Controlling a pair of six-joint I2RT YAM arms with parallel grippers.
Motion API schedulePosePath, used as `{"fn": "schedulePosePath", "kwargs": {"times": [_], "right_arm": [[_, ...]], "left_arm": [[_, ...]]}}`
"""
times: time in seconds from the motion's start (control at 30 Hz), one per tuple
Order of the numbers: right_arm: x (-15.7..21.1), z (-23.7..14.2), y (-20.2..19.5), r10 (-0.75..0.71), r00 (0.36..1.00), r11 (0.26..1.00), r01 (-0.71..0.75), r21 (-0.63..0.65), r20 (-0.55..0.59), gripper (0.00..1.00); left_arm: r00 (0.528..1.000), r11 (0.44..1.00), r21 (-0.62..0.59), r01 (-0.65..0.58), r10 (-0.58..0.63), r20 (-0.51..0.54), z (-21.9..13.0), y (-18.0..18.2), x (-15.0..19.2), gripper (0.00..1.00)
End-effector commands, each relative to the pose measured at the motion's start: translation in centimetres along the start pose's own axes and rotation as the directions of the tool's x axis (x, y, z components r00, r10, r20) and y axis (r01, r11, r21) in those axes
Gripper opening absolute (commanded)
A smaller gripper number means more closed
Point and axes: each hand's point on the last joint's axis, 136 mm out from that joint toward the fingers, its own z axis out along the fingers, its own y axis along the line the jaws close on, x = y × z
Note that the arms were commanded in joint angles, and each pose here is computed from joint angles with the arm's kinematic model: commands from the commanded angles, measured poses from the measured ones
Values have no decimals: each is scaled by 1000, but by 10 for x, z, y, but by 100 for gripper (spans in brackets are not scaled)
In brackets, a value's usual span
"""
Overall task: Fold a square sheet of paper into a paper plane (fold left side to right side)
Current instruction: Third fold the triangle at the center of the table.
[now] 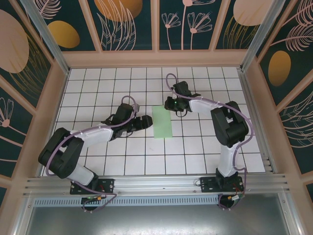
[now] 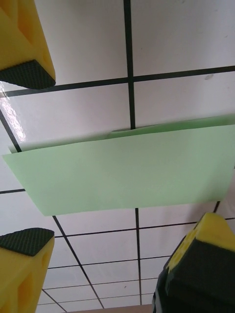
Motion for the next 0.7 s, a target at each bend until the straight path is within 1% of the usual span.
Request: {"fn": "schedulePosePath", "kwargs": {"times": [0.0,0.13,0.3,0.67], "right_arm": [[2,11,-3,-19,999,1000,19,6,-28,11],[6,14,-12,-11,999,999,12,36,-31,11],[13,18,-22,-19,999,997,23,72,-48,10],[29,23,-28,-18,997,998,23,63,-81,9]], "left_arm": [[1000,997,78,13,-14,2,4,-12,-4,77],[999,995,95,36,-33,-37,13,-10,3,76],[997,992,110,58,-52,-57,19,-10,7,74],[991,982,166,95,-76,-113,32,-16,16,67]]}}
